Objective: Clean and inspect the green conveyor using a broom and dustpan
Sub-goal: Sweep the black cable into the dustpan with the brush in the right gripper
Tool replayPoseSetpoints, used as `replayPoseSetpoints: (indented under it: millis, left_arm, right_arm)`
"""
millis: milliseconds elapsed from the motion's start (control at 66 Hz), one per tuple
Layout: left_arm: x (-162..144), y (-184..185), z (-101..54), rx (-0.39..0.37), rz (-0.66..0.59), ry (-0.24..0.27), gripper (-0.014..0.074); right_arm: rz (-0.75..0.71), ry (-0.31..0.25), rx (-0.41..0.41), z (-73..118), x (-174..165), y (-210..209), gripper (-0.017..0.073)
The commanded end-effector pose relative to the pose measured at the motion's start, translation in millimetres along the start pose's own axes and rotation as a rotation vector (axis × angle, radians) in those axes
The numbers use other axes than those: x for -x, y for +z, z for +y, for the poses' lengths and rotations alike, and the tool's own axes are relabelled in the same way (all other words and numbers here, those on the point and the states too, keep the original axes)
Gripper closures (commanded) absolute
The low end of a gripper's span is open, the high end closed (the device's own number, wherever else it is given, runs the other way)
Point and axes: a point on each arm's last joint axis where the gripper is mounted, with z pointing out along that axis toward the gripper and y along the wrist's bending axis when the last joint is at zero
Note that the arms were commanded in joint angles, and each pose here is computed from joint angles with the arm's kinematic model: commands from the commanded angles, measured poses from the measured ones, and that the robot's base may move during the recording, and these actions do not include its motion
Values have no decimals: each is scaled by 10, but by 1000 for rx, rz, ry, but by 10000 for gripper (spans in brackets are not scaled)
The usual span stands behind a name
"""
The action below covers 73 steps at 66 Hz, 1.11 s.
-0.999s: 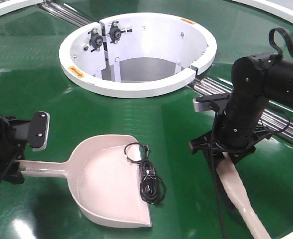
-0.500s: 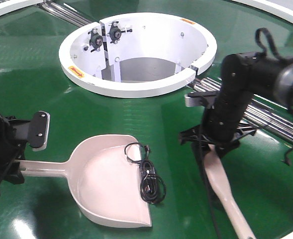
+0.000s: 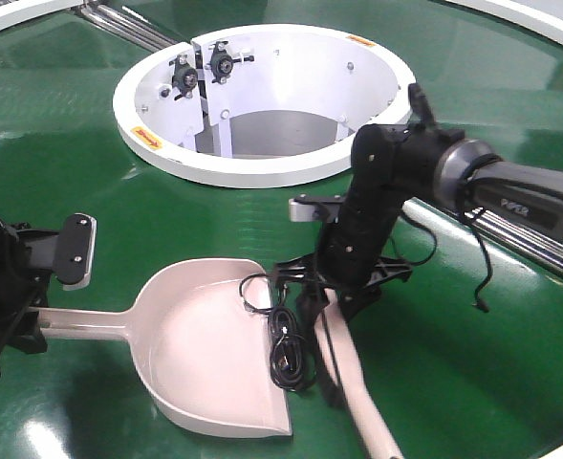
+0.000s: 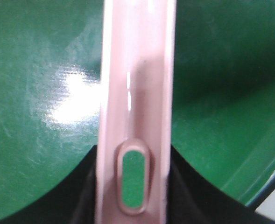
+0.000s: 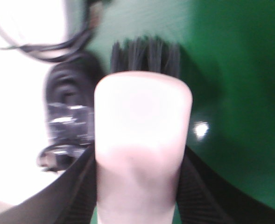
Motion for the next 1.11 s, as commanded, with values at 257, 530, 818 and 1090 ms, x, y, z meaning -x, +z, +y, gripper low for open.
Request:
replayPoseSetpoints:
  millis: [257,530,818,1090]
  left_arm:
    - [65,-161,17,74,-64,-28,616]
    - [65,-161,17,74,-64,-28,616]
    - [65,-161,17,74,-64,-28,616]
    - [65,-161,17,74,-64,-28,616]
  right_arm:
    - [21,-75,169,557,-44,-119,565]
    - [-72,-160,228,920,9,-367,565]
    - [-114,-191,241,1039,10,-490,565]
    - [-164,-210,160,935,-40,-648,564]
